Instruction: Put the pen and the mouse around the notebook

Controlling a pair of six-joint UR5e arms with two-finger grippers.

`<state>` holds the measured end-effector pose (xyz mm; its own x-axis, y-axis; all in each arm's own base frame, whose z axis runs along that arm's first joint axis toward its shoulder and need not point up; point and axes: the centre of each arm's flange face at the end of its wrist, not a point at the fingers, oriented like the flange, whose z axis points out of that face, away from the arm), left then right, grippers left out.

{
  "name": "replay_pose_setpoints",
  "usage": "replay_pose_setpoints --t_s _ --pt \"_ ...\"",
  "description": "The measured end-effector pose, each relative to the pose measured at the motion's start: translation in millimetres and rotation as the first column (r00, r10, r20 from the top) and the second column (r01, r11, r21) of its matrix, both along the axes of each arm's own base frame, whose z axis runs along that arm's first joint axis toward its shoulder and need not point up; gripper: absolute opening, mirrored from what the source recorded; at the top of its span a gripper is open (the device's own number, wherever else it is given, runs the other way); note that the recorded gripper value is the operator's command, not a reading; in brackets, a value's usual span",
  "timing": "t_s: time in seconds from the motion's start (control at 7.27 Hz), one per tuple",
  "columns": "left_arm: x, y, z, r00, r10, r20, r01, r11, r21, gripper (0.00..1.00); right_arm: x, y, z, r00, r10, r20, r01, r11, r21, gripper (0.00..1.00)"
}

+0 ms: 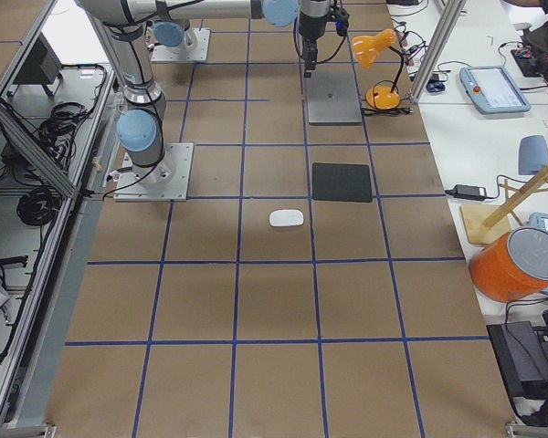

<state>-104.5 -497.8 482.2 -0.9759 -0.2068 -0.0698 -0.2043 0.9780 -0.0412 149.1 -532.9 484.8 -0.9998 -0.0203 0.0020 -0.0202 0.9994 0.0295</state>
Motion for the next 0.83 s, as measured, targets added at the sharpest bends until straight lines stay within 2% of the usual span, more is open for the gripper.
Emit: replay_pose_setpoints --t_s 0.28,0.41,0.55,0.83 --pt "0.0 0.0 0.1 1.000 0.000 0.000 0.000 1.000 0.000 1.00 -7.3 -2.3 -1.1 1.000 -0.006 -0.002 0.006 1.000 0.002 1.00" --pt "0.0 0.0 -0.2 1.000 -0.001 0.000 0.001 1.000 0.001 1.00 -23.8 -5.5 -4.5 1.000 -0.031 -0.002 0.031 0.999 0.013 1.00" --pt "0.0 0.2 -0.2 1.000 0.000 0.000 0.000 1.000 0.000 1.00 -53.5 -8.3 -17.9 0.999 -0.042 0.002 0.042 0.998 0.043 0.94" --pt "0.5 0.4 0.2 1.000 0.001 0.000 -0.001 1.000 0.000 1.00 -137.3 -6.5 -59.1 1.000 0.002 0.024 -0.005 0.994 0.112 0.94"
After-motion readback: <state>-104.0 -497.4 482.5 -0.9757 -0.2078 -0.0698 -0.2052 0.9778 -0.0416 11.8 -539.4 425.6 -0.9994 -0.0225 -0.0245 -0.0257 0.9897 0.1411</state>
